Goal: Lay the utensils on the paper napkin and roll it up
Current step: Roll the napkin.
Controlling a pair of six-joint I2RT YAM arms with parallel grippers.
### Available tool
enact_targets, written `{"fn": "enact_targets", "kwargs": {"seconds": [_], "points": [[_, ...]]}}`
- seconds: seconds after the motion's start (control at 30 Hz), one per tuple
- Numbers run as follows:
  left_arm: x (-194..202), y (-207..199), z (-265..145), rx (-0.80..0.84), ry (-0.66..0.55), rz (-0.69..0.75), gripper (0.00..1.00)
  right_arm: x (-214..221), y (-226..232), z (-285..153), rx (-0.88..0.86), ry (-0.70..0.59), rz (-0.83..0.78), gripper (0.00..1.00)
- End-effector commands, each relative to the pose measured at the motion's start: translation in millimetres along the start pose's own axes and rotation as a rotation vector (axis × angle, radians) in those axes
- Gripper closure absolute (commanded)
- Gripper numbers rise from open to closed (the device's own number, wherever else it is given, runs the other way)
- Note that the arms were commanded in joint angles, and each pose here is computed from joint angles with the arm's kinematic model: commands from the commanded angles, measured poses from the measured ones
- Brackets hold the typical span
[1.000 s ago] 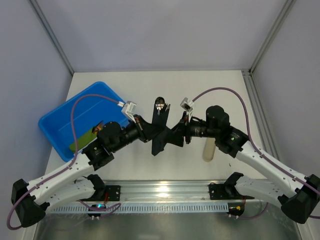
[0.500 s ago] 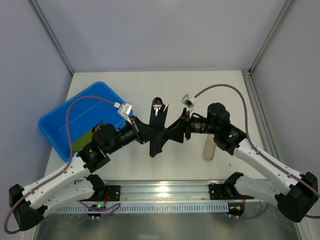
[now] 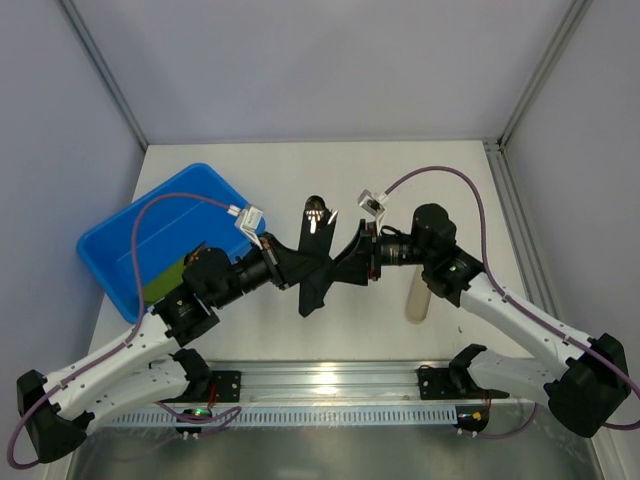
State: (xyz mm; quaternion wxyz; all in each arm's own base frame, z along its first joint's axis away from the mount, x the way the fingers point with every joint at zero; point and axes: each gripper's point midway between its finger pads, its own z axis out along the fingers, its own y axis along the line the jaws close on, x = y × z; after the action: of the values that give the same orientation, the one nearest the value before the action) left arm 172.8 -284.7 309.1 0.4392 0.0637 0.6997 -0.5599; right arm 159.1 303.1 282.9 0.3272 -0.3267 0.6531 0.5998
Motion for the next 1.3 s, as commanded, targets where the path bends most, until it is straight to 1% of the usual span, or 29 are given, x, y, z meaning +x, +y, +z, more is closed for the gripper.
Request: {"fn": "enact_targets", "kwargs": {"seconds": [0.0, 0.03, 0.1, 0.13, 0.27, 0.4, 0.53, 0.67, 0.8, 0.83, 1.1, 1.23, 1.27], "points": [[-14.8, -20.5, -3.5, 0.074, -0.049, -0.001, 1.00, -9.1, 18.3, -2.5, -0.079, -0.029, -0.065, 0.60], [-14.5, -20.2, -3.5, 0.072, -0.047, 0.001, 1.00, -8.9, 18.4, -2.8, -0.078, -0.030, -0.066, 0.67], [-13.2, -18.2, -3.7, 0.062, -0.040, 0.003, 1.00, -7.4, 19.6, -4.3, -0.079, -0.030, -0.069, 0.73], [-13.1, -17.7, -3.7, 0.059, -0.039, 0.004, 1.00, -6.7, 20.1, -4.9, -0.079, -0.030, -0.069, 0.81], [-11.0, -12.7, -4.5, 0.035, -0.030, 0.015, 1.00, -4.1, 15.6, -7.1, -0.039, -0.025, -0.065, 0.96], [-6.7, -6.5, -6.7, 0.003, -0.007, 0.033, 1.00, -4.9, 10.1, -10.1, 0.011, -0.031, -0.066, 0.96], [-4.0, -3.3, -8.9, -0.010, 0.004, 0.035, 1.00, -14.9, 7.1, -14.0, 0.064, -0.065, -0.090, 0.96], [-9.3, -6.6, -12.7, -0.003, -0.020, 0.039, 1.00, -15.0, -7.5, -14.5, 0.148, -0.051, -0.060, 0.96], [-16.4, -10.9, -18.0, 0.010, -0.056, 0.043, 1.00, -10.3, -17.3, -12.8, 0.175, -0.042, -0.040, 0.97], [-17.9, -12.3, -19.0, 0.017, -0.065, 0.046, 1.00, -4.2, -21.1, -13.0, 0.189, -0.022, -0.015, 0.96], [-22.8, -21.7, -20.7, 0.059, -0.086, 0.041, 1.00, -1.5, -25.7, -6.2, 0.175, -0.002, 0.040, 0.96], [-24.4, -20.1, -20.9, 0.048, -0.092, 0.048, 1.00, -4.1, -20.9, -6.5, 0.161, -0.004, 0.016, 0.96], [-24.8, -19.6, -21.0, 0.043, -0.093, 0.050, 1.00, -5.9, -21.7, -7.4, 0.170, -0.013, 0.014, 0.89]]}}
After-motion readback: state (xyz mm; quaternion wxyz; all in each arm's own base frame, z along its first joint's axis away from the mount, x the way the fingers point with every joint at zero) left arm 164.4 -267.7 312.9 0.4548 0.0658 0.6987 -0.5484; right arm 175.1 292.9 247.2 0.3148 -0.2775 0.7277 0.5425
